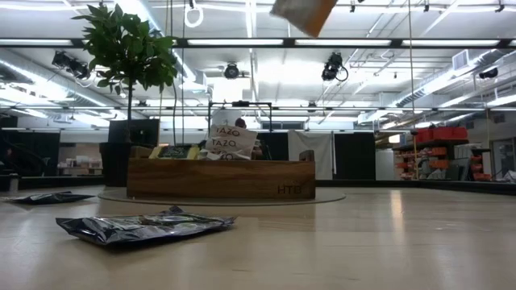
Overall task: Pick & Place Tea
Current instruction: Put the orange tea bag into the wooden organizer
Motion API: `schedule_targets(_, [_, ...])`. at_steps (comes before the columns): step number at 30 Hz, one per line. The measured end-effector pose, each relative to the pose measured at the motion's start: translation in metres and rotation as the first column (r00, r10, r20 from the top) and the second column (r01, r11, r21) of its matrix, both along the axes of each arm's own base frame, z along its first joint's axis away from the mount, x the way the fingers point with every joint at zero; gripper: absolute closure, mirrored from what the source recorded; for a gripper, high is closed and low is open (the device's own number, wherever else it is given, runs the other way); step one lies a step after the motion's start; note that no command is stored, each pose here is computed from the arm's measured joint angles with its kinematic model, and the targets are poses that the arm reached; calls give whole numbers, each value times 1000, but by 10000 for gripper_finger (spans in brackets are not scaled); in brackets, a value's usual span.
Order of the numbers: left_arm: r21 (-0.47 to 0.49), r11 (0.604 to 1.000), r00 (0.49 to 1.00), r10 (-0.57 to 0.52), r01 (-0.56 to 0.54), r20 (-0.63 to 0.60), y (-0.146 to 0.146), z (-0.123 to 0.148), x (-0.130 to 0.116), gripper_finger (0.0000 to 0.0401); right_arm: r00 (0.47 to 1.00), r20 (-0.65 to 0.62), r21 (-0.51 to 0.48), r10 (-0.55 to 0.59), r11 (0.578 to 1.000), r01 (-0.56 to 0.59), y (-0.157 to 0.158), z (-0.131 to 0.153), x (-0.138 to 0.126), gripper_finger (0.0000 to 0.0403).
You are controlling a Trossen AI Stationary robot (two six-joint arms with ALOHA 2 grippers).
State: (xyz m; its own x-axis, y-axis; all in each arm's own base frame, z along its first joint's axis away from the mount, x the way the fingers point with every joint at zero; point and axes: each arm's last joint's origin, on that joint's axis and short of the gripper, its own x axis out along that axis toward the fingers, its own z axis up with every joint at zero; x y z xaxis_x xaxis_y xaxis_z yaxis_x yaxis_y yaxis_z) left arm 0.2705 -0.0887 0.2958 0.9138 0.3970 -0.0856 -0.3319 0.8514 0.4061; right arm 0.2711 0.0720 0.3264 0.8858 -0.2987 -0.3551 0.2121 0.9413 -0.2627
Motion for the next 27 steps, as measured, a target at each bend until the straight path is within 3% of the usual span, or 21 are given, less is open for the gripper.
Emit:
schedule_targets(4, [-17, 1000, 997, 11, -10, 71, 3, -5, -3, 314, 988, 157, 6, 1, 1000, -1, 5, -12, -10, 403])
schedule_targets(9, [-70, 997, 976, -24, 41, 219, 5, -13, -9, 314, 916, 398, 16, 49, 998, -61, 5, -27, -13, 403])
schedule_targets(15, [-164, 977, 900, -51, 135, 432, 10, -12, -19, 314, 830, 549, 8, 105, 991, -130, 1, -33, -8, 403])
schedule_targets(22, [-228, 950, 877, -84, 214, 473, 17, -12, -16, 314, 793, 587, -22, 164, 982, -187, -3, -34, 17, 403])
schedule_targets(27, [-273, 926, 861, -94, 260, 499, 19, -12, -15, 314, 810, 557, -85, 187, 982, -168, 0, -33, 35, 403])
